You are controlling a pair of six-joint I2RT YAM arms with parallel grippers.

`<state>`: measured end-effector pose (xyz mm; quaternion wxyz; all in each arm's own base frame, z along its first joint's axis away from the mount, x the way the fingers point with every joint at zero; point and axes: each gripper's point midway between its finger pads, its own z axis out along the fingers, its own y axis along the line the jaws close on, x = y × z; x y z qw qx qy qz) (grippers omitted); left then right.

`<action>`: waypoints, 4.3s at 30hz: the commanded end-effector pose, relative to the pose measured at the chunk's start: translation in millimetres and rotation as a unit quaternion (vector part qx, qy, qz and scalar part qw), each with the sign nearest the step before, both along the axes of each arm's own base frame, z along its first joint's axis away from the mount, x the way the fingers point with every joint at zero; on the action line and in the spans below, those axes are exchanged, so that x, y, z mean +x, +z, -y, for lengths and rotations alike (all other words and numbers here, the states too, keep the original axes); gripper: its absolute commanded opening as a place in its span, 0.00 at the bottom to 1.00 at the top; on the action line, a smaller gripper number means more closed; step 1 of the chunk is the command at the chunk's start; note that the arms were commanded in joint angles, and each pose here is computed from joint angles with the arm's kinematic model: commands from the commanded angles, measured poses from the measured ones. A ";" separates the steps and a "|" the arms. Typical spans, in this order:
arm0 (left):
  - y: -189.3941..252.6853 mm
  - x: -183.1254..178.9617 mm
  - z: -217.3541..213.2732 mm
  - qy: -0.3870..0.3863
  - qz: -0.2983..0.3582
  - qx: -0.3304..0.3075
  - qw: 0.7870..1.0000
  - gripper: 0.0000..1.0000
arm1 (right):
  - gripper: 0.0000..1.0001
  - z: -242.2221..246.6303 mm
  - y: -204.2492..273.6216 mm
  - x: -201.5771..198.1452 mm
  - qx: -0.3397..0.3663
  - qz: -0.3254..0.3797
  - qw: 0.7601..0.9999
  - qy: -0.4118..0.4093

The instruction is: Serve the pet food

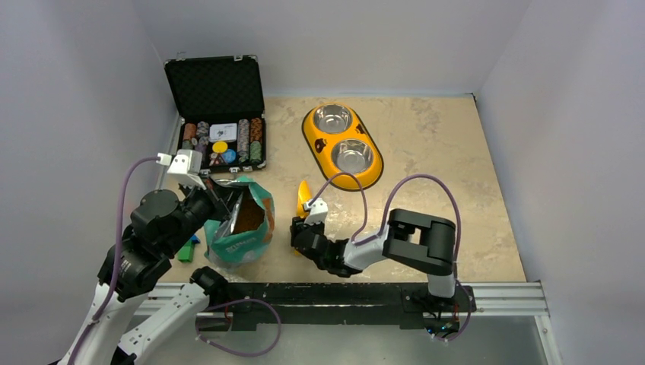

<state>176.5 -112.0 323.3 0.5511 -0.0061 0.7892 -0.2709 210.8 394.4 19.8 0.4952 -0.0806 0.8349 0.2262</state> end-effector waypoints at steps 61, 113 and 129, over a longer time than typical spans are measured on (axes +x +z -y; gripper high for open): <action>-23.9 -12.1 -5.2 -0.006 -0.017 0.008 1.000 0.00 | 0.61 129.9 -108.9 -37.7 -0.180 -0.140 0.973 -0.041; 11.8 65.4 73.4 -0.084 -0.072 0.039 0.993 0.00 | 0.00 165.7 277.8 -93.0 0.033 -0.212 0.958 0.188; 71.1 62.2 108.8 -0.151 -0.005 -0.041 0.988 0.00 | 0.00 138.7 349.7 -126.9 0.015 -0.303 0.899 0.317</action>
